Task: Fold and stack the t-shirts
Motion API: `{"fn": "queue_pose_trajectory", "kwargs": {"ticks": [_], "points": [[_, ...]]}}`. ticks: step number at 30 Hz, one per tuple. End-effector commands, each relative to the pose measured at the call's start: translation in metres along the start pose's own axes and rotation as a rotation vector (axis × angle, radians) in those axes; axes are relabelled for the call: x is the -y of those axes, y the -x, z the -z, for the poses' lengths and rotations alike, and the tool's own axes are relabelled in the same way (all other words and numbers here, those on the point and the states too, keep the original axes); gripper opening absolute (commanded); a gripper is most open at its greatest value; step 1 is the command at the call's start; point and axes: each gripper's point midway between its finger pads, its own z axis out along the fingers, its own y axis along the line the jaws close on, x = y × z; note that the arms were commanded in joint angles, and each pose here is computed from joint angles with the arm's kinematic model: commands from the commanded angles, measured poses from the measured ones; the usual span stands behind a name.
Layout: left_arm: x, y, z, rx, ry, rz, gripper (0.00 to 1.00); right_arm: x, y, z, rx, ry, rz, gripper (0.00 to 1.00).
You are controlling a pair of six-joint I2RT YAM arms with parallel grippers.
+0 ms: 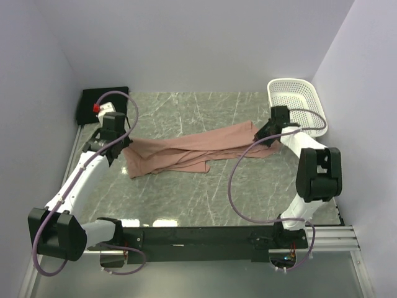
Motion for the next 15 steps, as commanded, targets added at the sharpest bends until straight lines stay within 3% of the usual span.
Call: {"fn": "queue_pose_trajectory", "kwargs": {"ticks": [1, 6, 11, 15], "points": [[0.004, 0.076, 0.023, 0.162, 0.019, 0.083, 0.01, -0.059, 0.062, 0.077, 0.197, 0.136, 0.045, 0.0], [0.011, 0.177, 0.063, 0.319, -0.015, 0.189, 0.01, -0.101, 0.107, 0.161, 0.335, 0.242, 0.058, 0.0], [0.008, 0.247, 0.098, 0.406, -0.029, 0.245, 0.01, -0.123, 0.148, 0.237, 0.458, 0.324, 0.071, 0.0], [0.007, 0.309, 0.171, 0.568, -0.089, 0.306, 0.01, -0.139, 0.159, 0.308, 0.545, 0.455, 0.097, 0.0]]}}
